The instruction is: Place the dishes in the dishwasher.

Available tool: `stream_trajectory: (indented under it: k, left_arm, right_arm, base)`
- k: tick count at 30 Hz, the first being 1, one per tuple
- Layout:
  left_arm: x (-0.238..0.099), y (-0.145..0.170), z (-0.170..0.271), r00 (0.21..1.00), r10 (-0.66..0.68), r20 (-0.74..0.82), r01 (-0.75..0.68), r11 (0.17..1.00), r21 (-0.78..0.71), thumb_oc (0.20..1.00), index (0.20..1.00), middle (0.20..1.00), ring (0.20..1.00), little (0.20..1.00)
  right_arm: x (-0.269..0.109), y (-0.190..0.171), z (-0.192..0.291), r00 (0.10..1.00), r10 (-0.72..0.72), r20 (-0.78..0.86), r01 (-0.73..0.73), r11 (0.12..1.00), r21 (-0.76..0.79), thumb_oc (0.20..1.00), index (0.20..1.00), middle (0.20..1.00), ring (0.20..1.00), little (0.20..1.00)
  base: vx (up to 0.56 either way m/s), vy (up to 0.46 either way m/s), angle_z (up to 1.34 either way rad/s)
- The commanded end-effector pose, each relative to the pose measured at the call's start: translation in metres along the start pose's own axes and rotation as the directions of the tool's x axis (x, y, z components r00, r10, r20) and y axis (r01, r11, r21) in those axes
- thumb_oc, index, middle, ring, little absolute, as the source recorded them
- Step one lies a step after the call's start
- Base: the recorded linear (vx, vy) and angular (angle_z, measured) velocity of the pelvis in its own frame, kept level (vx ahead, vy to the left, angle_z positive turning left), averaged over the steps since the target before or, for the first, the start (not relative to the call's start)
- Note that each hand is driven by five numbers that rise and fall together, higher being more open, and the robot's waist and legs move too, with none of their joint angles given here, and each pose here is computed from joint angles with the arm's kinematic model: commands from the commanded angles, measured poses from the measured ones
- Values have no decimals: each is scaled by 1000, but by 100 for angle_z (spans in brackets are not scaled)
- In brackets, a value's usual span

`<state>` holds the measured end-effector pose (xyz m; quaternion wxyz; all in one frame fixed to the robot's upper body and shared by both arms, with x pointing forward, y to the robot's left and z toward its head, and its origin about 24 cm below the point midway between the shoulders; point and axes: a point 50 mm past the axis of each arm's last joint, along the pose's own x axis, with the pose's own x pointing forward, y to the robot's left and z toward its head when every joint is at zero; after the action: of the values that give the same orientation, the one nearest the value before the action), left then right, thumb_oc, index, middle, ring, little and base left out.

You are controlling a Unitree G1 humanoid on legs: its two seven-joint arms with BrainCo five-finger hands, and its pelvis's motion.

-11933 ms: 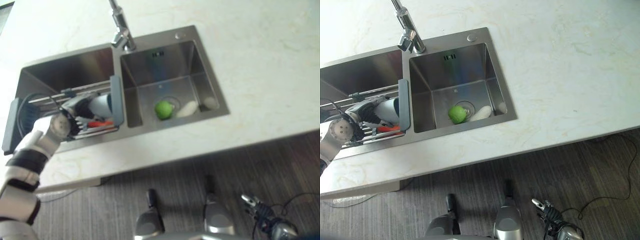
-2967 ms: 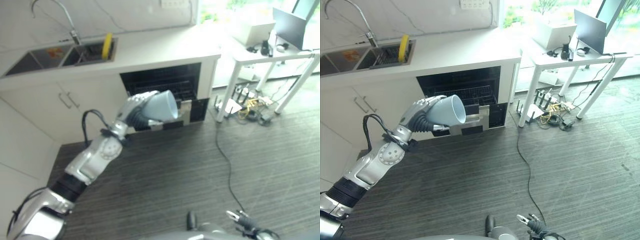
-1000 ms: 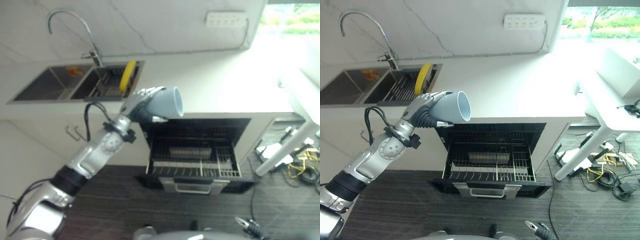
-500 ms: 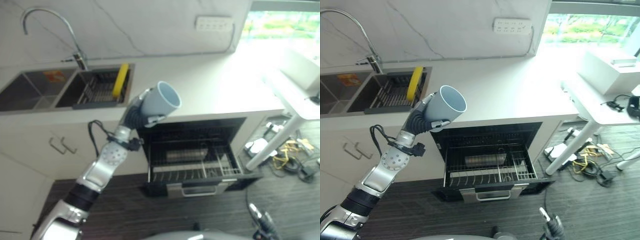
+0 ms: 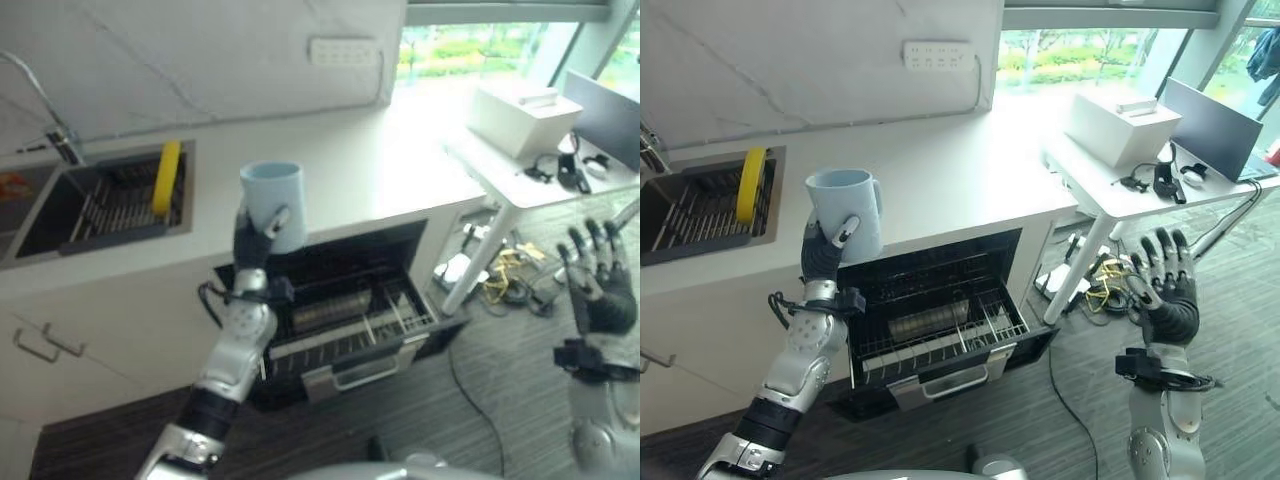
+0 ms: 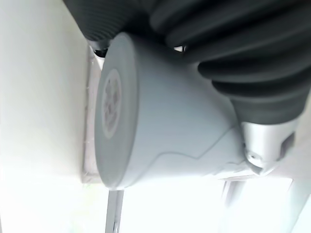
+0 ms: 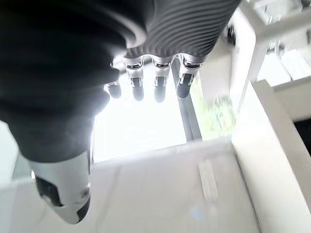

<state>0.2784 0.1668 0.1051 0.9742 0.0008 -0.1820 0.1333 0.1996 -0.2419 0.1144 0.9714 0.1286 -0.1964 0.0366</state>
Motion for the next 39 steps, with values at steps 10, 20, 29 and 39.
stream_trajectory:
  k: [10, 20, 29, 39]
  left_arm:
    - [2, -14, 57, 791, 12, 612, -257, 914, 314, 200, 200, 200, 200, 200]
    - [0, -35, 39, 783, 16, 622, -305, 881, 362, 200, 200, 200, 200, 200]
    - [-10, -57, 28, 767, -61, 639, -262, 879, 398, 200, 200, 200, 200, 200]
    - [-21, -81, 42, 727, -93, 680, -167, 937, 306, 200, 200, 200, 200, 200]
  right_arm:
    - [43, 85, -13, 908, 417, -31, -410, 902, 137, 1000, 1000, 1000, 1000, 1000]
    - [78, 151, -22, 852, 523, -26, -499, 827, 260, 1000, 1000, 1000, 1000, 1000]
    - [97, 184, -13, 840, 542, -11, -514, 803, 302, 1000, 1000, 1000, 1000, 1000]
    - [108, 199, -7, 869, 495, -3, -464, 817, 341, 1000, 1000, 1000, 1000, 1000]
  base:
    - [8, 2, 8]
    - [29, -15, 15]
    - [13, -15, 6]
    - [1, 0, 1]
